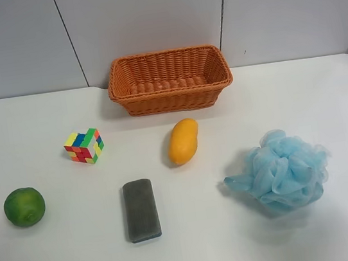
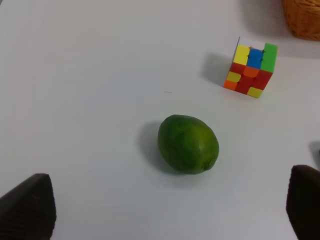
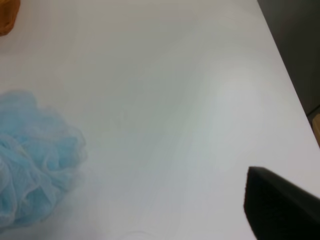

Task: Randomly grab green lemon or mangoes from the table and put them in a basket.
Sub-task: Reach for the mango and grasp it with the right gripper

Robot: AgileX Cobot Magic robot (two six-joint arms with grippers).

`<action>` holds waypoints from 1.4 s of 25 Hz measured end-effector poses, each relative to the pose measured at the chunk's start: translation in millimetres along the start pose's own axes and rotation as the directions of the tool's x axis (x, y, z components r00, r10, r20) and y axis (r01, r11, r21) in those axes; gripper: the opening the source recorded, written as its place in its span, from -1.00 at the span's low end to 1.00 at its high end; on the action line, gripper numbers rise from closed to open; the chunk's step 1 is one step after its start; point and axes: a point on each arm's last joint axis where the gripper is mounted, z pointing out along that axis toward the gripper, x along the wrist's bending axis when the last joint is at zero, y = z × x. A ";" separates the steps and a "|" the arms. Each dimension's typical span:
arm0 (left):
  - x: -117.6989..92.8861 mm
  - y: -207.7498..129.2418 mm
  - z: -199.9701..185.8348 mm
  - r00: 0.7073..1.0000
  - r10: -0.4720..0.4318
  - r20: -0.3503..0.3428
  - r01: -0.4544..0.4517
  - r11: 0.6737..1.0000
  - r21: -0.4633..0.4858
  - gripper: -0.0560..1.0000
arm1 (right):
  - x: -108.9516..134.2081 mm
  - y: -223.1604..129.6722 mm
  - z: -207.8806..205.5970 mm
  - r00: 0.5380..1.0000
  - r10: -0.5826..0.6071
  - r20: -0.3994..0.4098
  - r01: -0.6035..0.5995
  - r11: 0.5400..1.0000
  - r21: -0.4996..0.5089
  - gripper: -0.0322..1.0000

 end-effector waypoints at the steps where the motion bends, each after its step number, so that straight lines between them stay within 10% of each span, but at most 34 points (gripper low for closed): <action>1: 0.0 0.0 0.0 1.000 0.000 0.000 0.000 1.000 0.000 0.82 | 0.0 0.0 0.0 1.000 0.000 0.000 0.000 1.000 0.000 0.95; 19: 0.0 0.0 0.0 1.000 0.000 0.000 0.000 1.000 0.000 0.82 | 8.0 53.6 -17.0 0.993 -0.091 -0.082 0.077 0.985 -0.155 0.95; 27: 0.0 0.0 0.0 1.000 0.000 0.000 0.000 1.000 0.000 0.82 | 13.2 153.4 26.1 0.982 -0.105 -0.158 0.107 0.994 0.003 0.95; 35: 0.0 -0.3 -0.5 1.000 0.000 0.000 0.000 1.000 -0.003 0.82 | 40.6 178.7 117.9 0.916 0.158 -0.368 -0.047 0.954 0.295 0.93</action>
